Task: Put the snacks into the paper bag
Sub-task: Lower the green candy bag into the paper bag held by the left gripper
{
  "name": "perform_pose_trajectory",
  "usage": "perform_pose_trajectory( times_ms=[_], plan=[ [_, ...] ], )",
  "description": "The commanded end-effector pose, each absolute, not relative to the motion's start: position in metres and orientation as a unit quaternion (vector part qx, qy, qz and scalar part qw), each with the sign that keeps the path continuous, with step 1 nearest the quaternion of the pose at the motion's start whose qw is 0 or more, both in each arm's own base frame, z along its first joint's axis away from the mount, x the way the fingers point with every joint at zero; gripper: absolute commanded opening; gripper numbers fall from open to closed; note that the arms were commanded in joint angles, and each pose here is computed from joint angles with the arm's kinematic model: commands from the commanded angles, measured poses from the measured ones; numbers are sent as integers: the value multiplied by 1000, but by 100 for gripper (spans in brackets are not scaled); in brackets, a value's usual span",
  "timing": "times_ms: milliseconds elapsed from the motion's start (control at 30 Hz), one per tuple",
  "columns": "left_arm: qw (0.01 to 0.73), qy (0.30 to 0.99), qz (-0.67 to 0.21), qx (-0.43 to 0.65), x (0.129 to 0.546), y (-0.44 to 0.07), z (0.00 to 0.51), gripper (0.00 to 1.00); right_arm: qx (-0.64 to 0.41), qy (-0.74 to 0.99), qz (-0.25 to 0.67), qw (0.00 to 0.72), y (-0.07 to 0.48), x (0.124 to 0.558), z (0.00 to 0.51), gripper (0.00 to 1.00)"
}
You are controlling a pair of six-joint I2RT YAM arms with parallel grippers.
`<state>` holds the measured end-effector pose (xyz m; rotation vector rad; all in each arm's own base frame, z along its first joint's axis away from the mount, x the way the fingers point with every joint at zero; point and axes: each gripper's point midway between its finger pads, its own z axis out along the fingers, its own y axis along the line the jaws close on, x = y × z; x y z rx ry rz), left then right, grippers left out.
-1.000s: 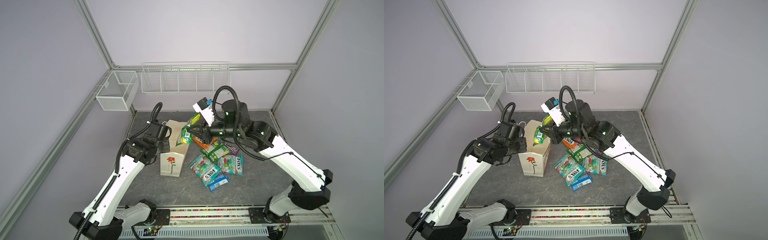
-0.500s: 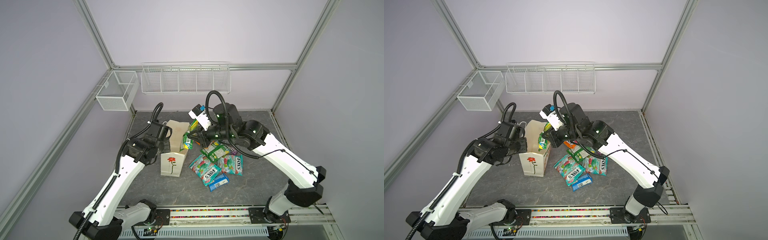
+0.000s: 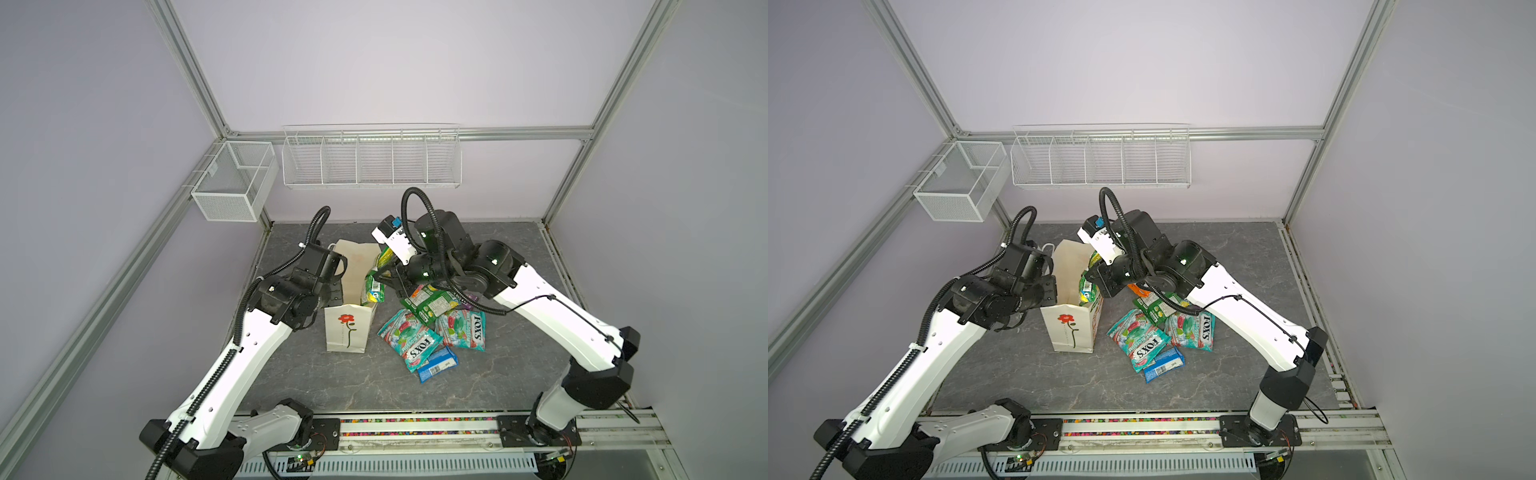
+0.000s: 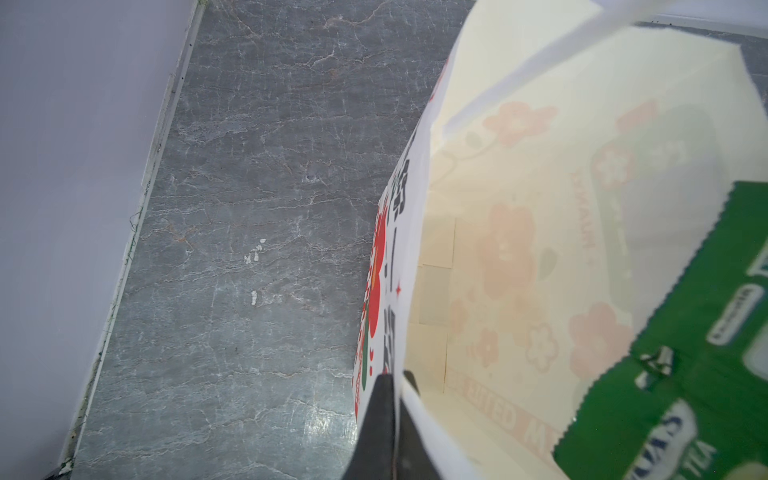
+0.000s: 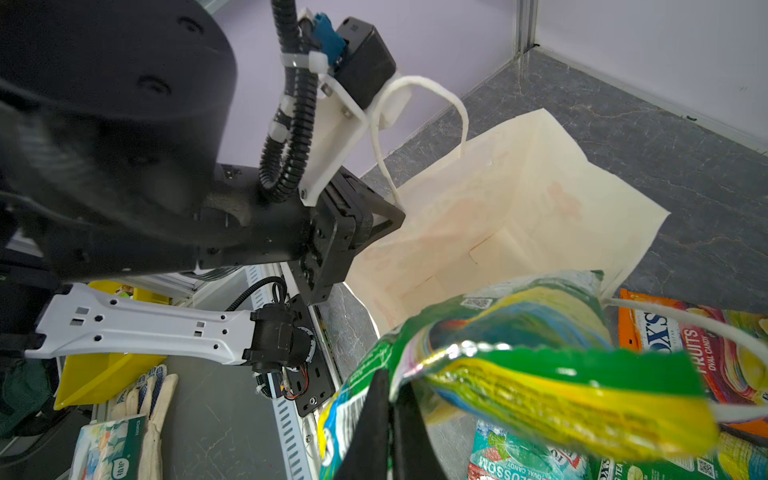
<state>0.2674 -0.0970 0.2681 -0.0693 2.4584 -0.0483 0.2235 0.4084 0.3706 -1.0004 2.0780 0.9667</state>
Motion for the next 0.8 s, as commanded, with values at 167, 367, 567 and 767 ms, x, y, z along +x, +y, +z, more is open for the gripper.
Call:
perform_pose_trajectory(
  times_ms=[167,367,567,767],
  plan=[
    [327,944,-10,-32,265,-95,260,0,-387,773,372,338,414,226,385,8],
    [327,944,-10,-31,265,-96,259,0,-387,775,368,337,414,225,383,8],
    [329,944,-13,-32,266,-96,262,0,-388,775,367,337,414,225,383,12],
    [332,943,-13,-32,265,-95,265,0,-387,773,370,339,413,222,387,29]
  ],
)
